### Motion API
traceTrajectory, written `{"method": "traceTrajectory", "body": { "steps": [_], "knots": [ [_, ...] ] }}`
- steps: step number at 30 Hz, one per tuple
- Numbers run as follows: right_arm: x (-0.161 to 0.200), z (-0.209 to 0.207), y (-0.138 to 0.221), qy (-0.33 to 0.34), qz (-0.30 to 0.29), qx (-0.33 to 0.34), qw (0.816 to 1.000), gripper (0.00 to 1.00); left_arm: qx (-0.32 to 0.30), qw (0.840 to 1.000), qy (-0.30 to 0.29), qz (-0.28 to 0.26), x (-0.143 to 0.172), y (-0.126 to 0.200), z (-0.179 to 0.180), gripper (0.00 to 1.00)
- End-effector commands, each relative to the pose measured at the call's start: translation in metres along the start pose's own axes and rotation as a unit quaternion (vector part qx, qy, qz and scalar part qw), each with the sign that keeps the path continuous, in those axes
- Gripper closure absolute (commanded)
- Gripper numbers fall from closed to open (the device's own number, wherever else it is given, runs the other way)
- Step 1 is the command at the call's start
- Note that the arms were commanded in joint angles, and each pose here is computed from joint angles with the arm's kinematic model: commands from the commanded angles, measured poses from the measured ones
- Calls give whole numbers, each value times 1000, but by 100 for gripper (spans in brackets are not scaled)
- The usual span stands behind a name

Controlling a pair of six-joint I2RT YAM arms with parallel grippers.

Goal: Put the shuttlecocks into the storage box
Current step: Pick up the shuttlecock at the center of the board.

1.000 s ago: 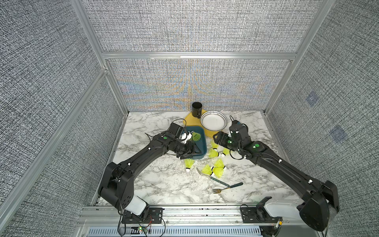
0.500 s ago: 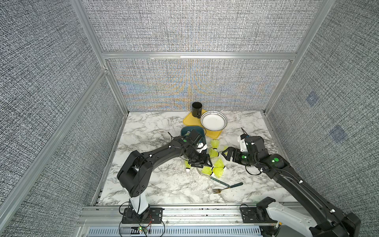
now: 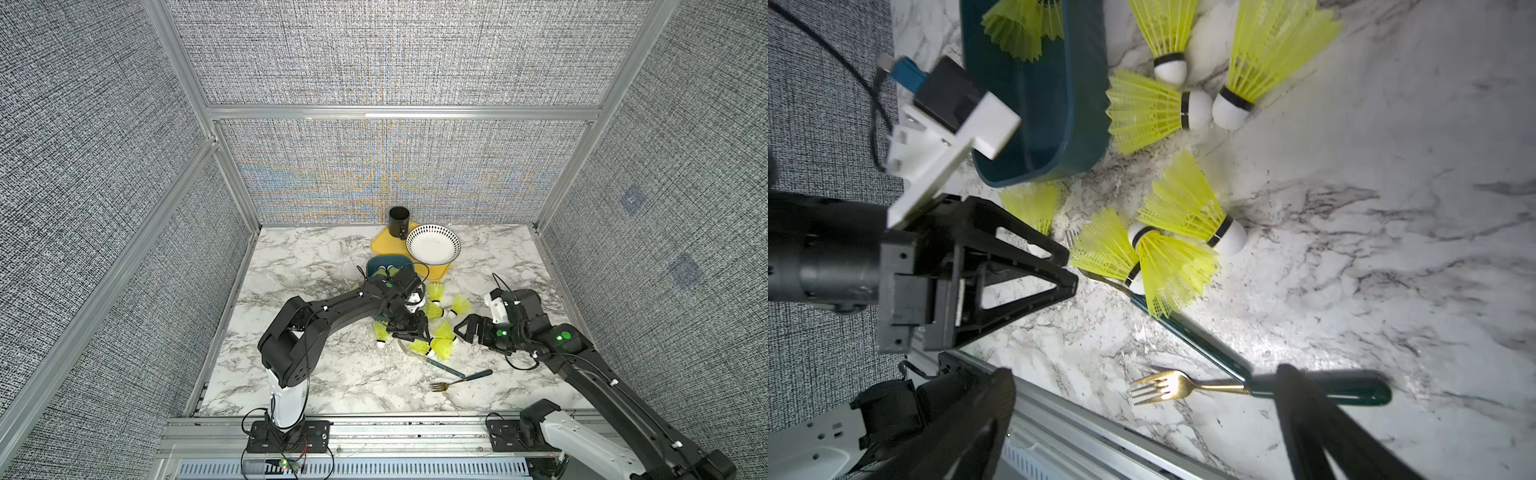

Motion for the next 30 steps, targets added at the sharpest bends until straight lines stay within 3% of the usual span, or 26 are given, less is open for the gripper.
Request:
{"method": "traceTrajectory", "body": {
  "steps": [1,6,16,26,30],
  "knots": [
    [7,1,2,-1,17,-9,1000,2,-16,1000,-15,-9,-1,9,-1,45],
    [6,0,4,-2,15,-10,1000,2,-36,999,-26,-14,1,19,0,42],
    [8,2,3,0,25,-21,999,2,-30,999,-41,19,-6,2,4,44],
    [8,4,2,-3,30,-24,999,2,-25,998,-48,38,-8,-12,9,52],
    [7,5,1,-2,31,-24,999,2,-21,998,-44,48,-7,-20,12,61]
  ]
}}
Point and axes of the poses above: each gripper's point midway between its finger pads, its own y axis back along the fingers, its own z axis along the line the jaws close on, x = y × z, the point moved 2 cm from there along y, back along the fingers, and after that the axes turned 11 degrees about -y, right-handed, at the moved point
